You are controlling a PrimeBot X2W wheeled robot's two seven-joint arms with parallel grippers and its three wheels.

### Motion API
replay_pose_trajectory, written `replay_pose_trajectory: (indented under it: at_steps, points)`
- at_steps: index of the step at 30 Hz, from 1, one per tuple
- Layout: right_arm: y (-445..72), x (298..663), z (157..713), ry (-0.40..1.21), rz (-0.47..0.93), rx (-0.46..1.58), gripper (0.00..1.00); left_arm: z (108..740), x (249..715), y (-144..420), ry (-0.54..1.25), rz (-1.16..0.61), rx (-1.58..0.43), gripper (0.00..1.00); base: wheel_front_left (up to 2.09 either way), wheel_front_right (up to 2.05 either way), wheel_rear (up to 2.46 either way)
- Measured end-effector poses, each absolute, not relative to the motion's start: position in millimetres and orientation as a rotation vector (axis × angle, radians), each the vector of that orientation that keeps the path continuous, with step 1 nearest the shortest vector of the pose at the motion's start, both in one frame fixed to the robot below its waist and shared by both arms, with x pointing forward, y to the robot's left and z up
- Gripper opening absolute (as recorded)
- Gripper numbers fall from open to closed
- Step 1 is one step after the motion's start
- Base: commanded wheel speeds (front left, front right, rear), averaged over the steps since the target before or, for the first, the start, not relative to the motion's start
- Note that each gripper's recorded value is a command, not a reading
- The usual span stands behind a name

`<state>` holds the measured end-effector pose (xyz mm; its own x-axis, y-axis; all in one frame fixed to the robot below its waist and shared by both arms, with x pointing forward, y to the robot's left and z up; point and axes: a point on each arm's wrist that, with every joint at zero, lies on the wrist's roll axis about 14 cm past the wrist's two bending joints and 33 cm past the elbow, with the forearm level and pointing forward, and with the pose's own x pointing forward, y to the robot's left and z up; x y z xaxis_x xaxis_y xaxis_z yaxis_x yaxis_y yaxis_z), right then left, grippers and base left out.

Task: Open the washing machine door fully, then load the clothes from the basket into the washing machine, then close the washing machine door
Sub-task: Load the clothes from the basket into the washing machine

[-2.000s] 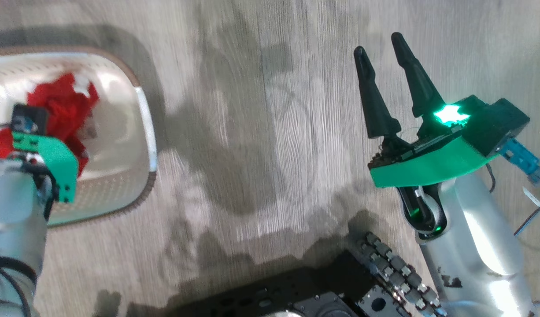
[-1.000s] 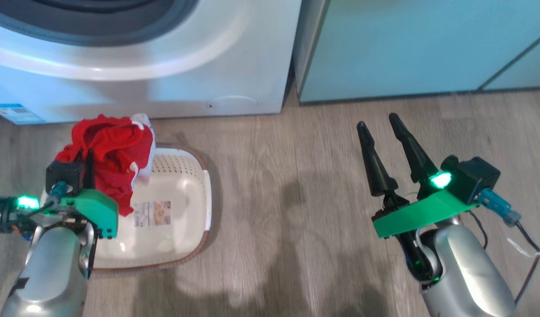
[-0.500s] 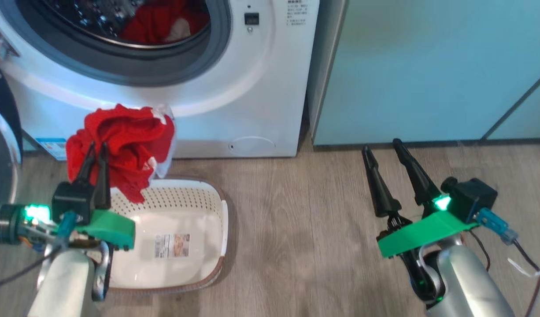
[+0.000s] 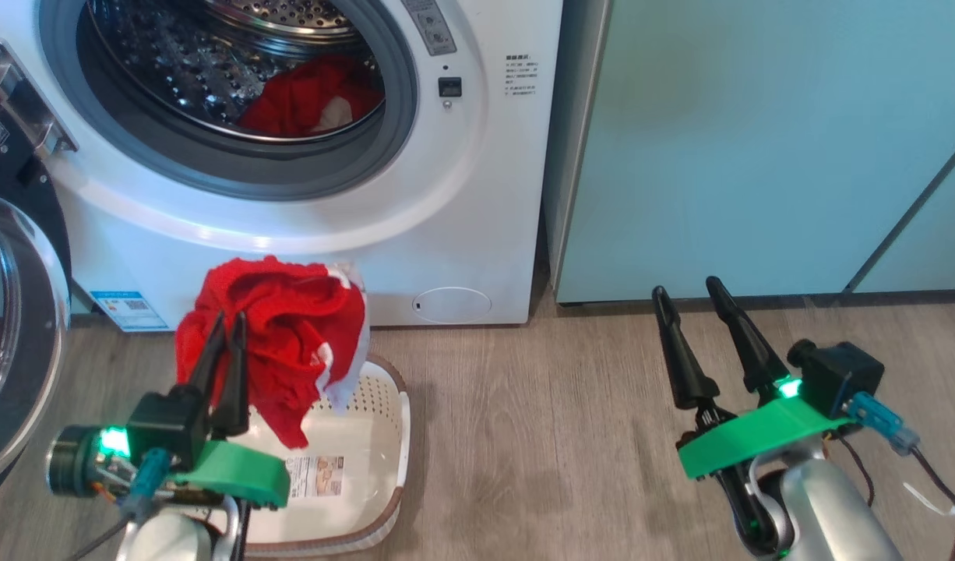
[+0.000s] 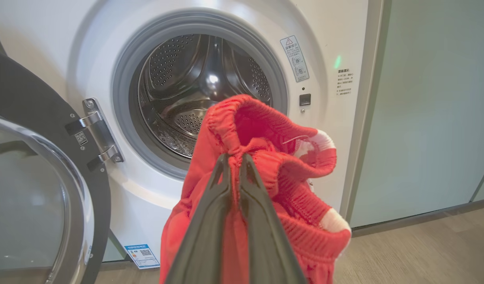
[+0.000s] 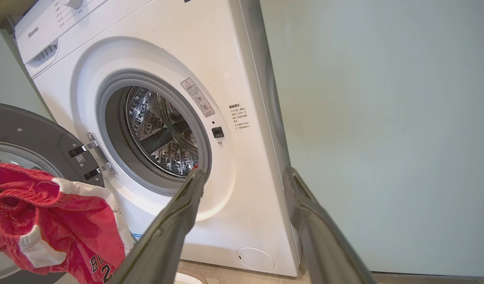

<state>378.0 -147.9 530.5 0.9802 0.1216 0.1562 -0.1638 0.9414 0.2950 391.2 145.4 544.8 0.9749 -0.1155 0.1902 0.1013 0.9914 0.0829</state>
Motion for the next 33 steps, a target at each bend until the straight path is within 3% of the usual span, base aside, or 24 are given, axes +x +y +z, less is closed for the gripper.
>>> replay_pose_trajectory:
  at_steps: [33]
  points:
    - [-159.3, 376.5, 517.0, -0.104, 0.104, 0.323, 1.00, 541.9, 396.9, 143.2, -0.189, -0.121, -0.006, 0.00, 0.00, 0.00, 0.00]
